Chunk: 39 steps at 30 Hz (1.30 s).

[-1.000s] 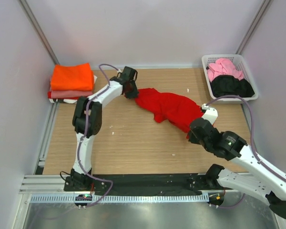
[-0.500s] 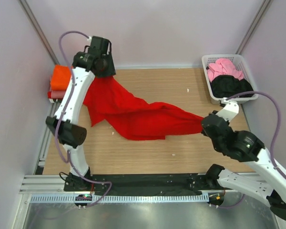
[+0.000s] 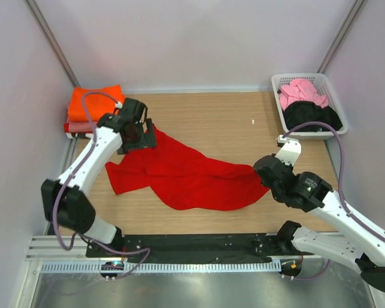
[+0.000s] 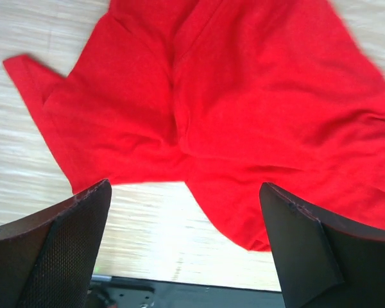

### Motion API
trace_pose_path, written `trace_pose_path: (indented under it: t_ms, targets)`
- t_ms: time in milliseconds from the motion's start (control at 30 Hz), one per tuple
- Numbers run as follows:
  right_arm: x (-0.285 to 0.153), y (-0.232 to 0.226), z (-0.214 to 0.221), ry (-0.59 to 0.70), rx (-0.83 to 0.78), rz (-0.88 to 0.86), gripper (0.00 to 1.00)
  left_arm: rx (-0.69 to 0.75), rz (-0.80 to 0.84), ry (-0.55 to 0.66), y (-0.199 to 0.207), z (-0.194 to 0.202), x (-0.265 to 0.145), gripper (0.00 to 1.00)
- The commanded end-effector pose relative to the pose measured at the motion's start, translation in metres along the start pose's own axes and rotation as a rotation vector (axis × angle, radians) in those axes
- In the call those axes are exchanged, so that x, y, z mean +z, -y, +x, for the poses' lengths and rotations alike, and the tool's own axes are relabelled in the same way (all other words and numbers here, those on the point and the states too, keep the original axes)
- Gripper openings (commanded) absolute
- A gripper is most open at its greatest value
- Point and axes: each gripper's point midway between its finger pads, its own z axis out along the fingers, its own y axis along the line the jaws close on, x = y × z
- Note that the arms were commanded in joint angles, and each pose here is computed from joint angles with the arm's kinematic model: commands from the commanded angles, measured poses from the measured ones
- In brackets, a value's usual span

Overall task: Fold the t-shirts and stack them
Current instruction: Flatten the tshirt out

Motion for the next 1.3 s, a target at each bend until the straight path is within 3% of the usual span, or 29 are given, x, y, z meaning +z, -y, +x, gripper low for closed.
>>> trace_pose_path:
  t_ms: [0,267,733,833,967,1067,1267]
  targets:
    - [0.002,-0.01,-0.011,0.042,0.043,-0.014,0.01,-0.104,0.069,0.113,0.006,-0.005,0.009,0.92]
    - [0.005,-0.016,-0.009,0.038,0.039,-0.034,0.01,-0.146,0.143,0.071,0.019,0.025,0.055,0.71]
    - [0.004,-0.014,-0.01,0.043,0.02,-0.033,0.01,-0.156,0.078,-0.05,0.018,0.057,0.118,0.54]
    - [0.004,-0.014,-0.011,0.045,0.02,-0.033,0.01,-0.164,0.048,-0.045,0.011,0.061,0.119,0.55]
    - [0.005,-0.015,-0.01,0.045,0.021,-0.034,0.01,-0.171,0.051,-0.026,0.007,0.062,0.11,0.75]
    - [0.006,-0.015,-0.009,0.041,0.018,-0.032,0.01,-0.18,0.042,0.011,0.001,0.058,0.097,0.84]
    - [0.007,-0.017,-0.008,0.038,0.021,-0.036,0.01,-0.193,0.021,0.035,-0.009,0.062,0.089,0.84]
